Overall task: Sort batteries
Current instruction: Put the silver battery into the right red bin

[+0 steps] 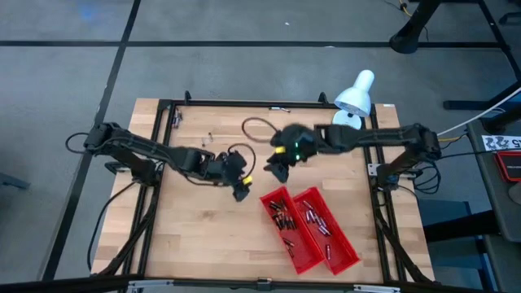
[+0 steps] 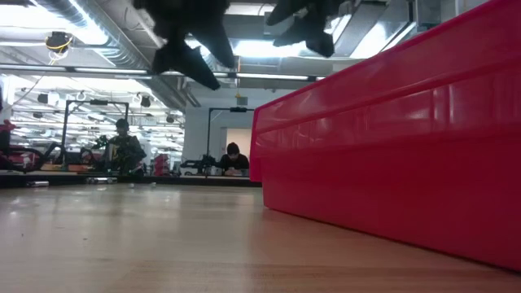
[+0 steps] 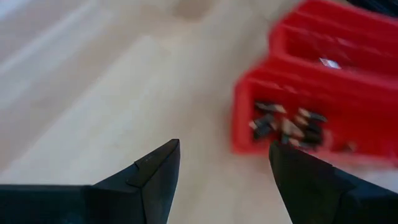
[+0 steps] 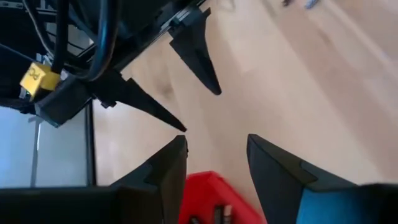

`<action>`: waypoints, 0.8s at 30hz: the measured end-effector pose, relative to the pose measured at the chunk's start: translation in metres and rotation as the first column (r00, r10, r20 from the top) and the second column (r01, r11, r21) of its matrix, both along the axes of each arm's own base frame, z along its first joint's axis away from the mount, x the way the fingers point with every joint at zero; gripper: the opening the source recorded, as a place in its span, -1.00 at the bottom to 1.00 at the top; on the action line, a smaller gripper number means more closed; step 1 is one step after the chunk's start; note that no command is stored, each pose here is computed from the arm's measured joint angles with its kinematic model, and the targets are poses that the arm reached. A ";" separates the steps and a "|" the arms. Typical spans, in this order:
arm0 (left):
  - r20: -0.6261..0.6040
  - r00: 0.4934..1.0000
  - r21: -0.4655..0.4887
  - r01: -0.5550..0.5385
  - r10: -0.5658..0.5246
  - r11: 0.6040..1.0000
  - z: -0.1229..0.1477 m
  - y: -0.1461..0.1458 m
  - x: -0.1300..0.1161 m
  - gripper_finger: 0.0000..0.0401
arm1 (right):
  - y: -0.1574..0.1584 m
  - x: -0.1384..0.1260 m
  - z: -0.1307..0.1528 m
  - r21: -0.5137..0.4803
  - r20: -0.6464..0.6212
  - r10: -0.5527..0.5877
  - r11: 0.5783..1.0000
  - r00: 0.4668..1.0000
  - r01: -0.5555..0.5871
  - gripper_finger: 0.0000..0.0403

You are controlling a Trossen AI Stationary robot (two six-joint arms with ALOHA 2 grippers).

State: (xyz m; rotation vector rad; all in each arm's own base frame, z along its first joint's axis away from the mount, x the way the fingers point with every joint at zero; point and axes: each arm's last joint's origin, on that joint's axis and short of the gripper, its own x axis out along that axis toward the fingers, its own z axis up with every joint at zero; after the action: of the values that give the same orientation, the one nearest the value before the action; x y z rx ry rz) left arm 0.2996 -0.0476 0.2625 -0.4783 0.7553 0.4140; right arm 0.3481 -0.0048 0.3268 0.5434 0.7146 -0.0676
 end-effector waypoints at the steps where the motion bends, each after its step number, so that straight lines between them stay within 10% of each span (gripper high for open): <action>1: 0.001 1.000 0.002 -0.021 0.021 1.000 0.000 0.007 0.001 0.18 | -0.009 0.000 0.000 -0.002 0.002 0.009 1.000 1.000 -0.009 -0.16; 15: -0.021 0.939 0.012 -0.343 0.343 0.939 -0.001 0.108 -0.004 0.18 | -0.102 -0.017 0.002 -0.104 0.057 -0.006 0.995 0.998 0.012 -0.16; 24: -0.287 0.842 0.008 -0.475 0.457 0.880 -0.024 0.170 -0.034 0.18 | -0.121 -0.019 0.005 -0.245 0.079 -0.198 0.946 0.977 0.212 -0.16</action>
State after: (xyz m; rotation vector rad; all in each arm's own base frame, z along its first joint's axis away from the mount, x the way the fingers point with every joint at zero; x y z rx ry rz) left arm 0.2651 0.1220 0.2382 -0.6759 0.9286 0.9347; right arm 0.3291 -0.1261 0.3320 0.3718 0.5846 -0.3336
